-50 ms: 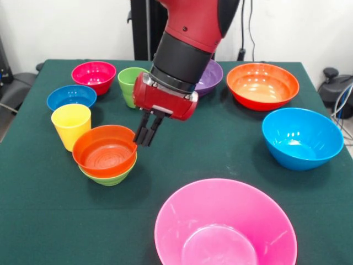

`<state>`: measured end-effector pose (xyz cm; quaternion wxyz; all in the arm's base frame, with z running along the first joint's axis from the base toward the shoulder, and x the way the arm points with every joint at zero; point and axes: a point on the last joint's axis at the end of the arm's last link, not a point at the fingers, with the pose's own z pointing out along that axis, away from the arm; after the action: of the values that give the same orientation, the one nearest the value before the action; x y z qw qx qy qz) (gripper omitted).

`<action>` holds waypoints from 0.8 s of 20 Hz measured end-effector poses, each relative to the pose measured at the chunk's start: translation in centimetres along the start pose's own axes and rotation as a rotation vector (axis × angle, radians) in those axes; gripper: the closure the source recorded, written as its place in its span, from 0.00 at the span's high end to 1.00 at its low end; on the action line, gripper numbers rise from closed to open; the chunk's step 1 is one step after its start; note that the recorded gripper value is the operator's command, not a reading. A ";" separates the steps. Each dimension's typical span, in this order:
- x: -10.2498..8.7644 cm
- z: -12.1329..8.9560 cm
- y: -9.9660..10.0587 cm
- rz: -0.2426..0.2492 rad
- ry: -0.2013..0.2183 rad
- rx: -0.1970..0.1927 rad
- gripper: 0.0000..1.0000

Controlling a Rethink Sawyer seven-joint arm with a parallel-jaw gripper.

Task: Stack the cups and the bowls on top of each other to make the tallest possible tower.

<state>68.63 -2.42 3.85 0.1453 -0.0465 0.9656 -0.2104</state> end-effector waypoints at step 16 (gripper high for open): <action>-3.4 -5.1 2.8 0.095 -0.010 -0.110 0.00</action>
<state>70.28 2.62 8.01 0.1574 -0.0094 0.9761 -0.1497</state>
